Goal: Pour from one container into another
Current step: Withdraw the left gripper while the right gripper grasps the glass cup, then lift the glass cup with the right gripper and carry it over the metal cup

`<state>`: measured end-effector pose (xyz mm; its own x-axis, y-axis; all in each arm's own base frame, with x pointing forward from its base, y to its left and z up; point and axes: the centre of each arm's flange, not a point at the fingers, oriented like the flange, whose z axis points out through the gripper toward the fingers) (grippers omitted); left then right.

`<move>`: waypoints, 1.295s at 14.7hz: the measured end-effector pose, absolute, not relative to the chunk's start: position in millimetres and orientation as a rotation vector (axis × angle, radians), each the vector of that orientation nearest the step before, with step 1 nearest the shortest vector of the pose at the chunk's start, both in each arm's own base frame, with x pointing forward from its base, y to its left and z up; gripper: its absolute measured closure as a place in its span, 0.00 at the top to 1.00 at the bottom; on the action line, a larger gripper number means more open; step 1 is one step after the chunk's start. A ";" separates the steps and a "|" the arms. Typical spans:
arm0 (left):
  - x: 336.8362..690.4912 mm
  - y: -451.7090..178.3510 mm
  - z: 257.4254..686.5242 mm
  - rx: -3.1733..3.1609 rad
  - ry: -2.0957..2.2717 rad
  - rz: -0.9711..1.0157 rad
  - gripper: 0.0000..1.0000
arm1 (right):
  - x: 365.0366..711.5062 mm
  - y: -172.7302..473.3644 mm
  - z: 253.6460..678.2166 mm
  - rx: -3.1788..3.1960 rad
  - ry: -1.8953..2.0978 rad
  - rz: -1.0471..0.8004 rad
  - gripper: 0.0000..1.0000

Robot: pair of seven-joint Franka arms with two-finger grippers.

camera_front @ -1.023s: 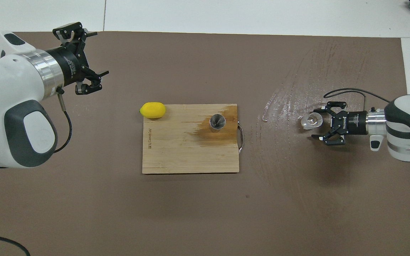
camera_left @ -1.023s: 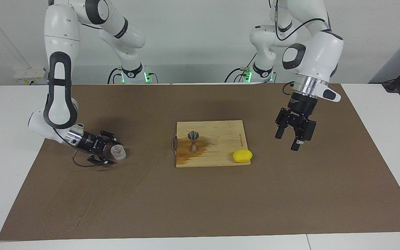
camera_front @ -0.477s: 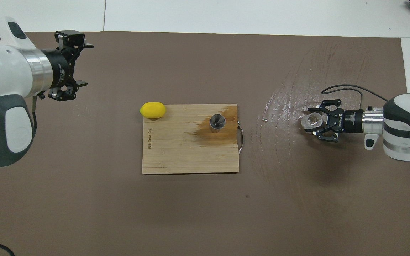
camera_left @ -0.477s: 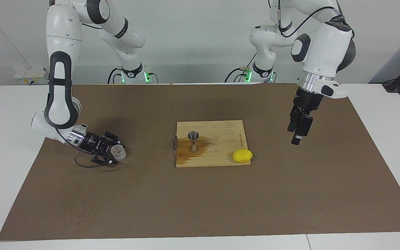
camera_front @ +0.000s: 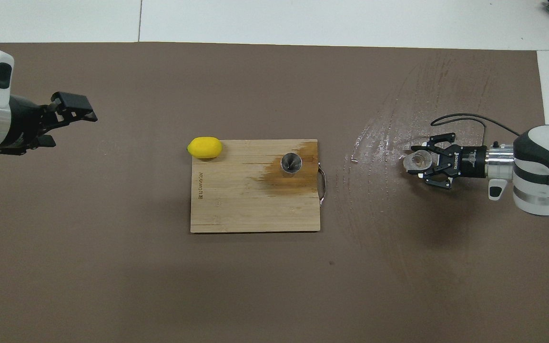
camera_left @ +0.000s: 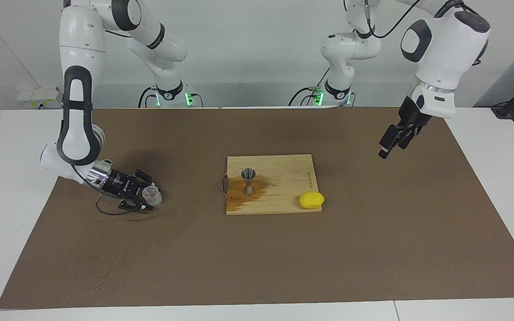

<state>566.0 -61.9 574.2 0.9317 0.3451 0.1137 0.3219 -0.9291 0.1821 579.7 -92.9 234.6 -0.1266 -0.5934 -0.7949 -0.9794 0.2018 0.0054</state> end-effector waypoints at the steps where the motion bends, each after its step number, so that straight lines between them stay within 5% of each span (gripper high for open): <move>1: 559.5 -49.5 577.4 2.965 0.393 0.180 1.00 | 580.1 -92.6 235.0 -1.461 1.808 0.733 0.51; 11: 526.0 -19.0 642.0 3.129 -0.102 -0.008 1.00 | 591.7 -78.4 262.7 -1.475 1.791 0.674 0.51; 19: 522.4 -21.4 639.9 3.122 -0.175 -0.099 1.00 | 643.1 113.3 387.2 -1.521 1.860 0.599 0.51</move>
<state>522.4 -21.4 639.9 0.9917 -0.1119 -0.0625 -0.1111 -0.9937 0.0162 643.1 113.3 387.2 -0.1126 -0.6747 -0.7294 -0.9737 0.2214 -0.0544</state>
